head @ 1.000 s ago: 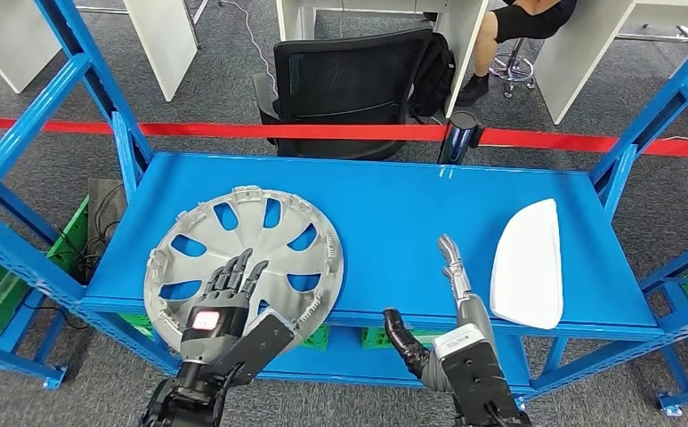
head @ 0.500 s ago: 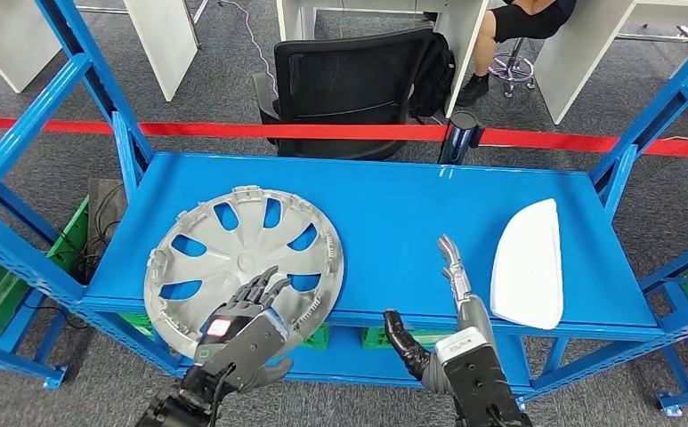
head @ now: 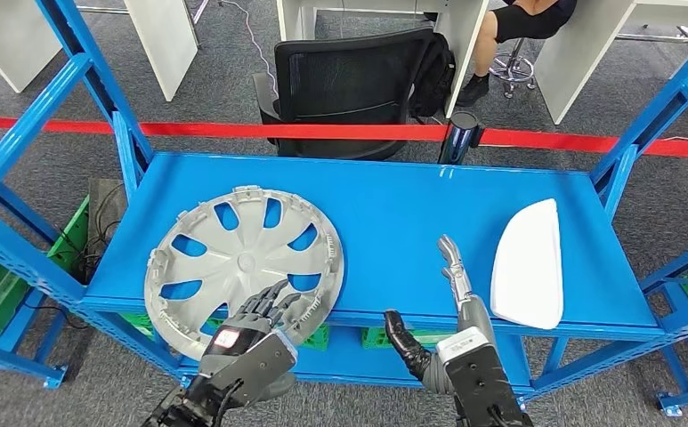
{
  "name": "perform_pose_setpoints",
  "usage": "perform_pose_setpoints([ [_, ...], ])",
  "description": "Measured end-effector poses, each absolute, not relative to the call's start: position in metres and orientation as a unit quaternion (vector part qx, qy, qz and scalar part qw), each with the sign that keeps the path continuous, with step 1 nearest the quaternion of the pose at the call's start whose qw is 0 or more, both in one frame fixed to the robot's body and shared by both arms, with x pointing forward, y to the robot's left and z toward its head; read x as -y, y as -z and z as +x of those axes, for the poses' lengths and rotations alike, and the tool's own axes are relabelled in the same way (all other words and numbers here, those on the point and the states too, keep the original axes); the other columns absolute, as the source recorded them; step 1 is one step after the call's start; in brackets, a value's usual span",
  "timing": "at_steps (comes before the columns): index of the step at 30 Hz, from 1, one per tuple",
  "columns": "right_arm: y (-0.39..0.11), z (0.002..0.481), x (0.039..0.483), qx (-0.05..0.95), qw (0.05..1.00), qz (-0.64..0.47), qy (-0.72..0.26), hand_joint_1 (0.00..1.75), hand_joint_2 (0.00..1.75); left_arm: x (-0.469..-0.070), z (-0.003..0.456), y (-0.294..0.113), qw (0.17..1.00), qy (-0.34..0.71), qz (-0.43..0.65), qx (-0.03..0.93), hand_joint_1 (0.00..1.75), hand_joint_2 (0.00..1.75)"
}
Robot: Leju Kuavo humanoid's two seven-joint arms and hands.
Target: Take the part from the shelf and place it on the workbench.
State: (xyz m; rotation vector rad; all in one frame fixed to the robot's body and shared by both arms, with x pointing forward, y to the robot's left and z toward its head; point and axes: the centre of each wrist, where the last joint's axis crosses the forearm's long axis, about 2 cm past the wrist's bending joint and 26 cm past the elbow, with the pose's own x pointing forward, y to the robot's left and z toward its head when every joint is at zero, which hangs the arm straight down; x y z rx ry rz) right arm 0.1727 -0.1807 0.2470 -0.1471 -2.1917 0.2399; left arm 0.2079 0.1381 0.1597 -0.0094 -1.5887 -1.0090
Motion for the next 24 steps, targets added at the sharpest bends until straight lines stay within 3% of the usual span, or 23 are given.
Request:
perform_pose_setpoints([
  [10,-0.247,0.173,0.181,0.884,0.453,-0.063,-0.098,0.00,1.75,-0.141,0.201,-0.146,0.587,0.458,0.048,0.666,0.00,1.75],
  [24,-0.249,0.174,0.180,0.883,0.453,-0.068,-0.104,0.00,1.75,-0.144,0.198,-0.126,0.614,0.466,0.042,0.636,0.00,1.75],
])
